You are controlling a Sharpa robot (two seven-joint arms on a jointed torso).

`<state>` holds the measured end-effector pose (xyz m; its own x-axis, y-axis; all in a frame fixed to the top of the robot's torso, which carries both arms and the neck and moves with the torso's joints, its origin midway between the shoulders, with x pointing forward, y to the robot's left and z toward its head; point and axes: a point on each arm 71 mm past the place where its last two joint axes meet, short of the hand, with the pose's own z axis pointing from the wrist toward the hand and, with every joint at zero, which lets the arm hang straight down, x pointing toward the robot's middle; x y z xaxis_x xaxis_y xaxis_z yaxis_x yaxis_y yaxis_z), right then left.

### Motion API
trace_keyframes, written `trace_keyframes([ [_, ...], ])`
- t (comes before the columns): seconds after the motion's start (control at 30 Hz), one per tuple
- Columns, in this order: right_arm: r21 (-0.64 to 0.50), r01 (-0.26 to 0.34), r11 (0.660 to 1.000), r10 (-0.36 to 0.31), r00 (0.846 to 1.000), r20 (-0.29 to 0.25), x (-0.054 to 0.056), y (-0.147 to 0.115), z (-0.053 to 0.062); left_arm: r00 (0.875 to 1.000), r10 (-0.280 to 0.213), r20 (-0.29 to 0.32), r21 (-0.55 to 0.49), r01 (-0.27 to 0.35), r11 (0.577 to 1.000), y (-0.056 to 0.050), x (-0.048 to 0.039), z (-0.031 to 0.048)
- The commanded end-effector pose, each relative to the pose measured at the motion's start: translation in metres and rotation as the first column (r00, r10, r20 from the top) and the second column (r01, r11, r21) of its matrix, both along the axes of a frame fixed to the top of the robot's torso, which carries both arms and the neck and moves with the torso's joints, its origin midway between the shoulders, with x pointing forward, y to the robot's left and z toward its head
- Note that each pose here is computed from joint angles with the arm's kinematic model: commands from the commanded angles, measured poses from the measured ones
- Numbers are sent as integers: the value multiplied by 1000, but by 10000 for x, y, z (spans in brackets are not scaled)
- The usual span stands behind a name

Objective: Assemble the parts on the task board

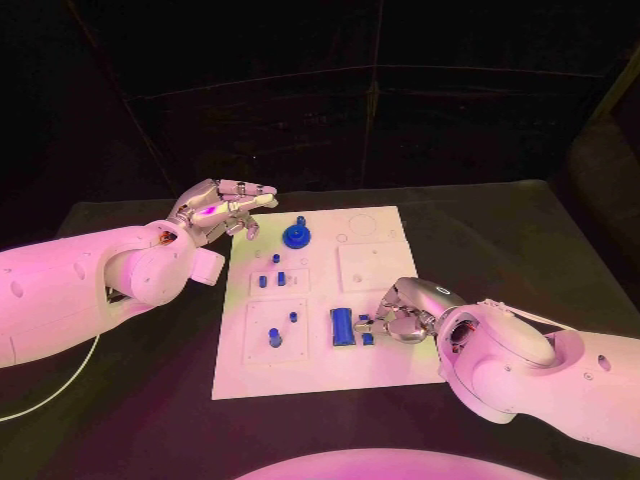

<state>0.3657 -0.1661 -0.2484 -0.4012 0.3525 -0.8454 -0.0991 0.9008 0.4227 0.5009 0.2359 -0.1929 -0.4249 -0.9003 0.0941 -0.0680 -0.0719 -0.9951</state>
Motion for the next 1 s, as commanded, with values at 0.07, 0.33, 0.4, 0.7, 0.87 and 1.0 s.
trace_keyframes([
  [0.07, 15, -16, 1000, 16, 1000, 19, -9, -3, 27, 1000, -11, 1, -8, 11, 1000, -10, -5, 11],
  [0.33, 17, -70, 997, 70, 997, 6, -52, -49, 38, 1000, -9, 1, -8, 9, 1000, -1, -5, 12],
  [0.4, 15, -79, 997, 78, 997, 3, -59, -60, 39, 1000, -8, 1, -8, 8, 1000, 1, -5, 12],
  [0.7, 2, -98, 995, 98, 995, -9, -39, -34, 8, 1000, -9, 1, -8, 9, 1000, -3, -6, 11],
  [0.87, -12, -90, 996, 90, 996, -9, 16, -44, -31, 1000, -9, 1, -8, 9, 1000, -2, -7, 12],
  [1.0, -22, -93, 995, 92, 996, -15, 40, -40, -54, 1000, -9, 1, -9, 9, 1000, -3, -8, 12],
])
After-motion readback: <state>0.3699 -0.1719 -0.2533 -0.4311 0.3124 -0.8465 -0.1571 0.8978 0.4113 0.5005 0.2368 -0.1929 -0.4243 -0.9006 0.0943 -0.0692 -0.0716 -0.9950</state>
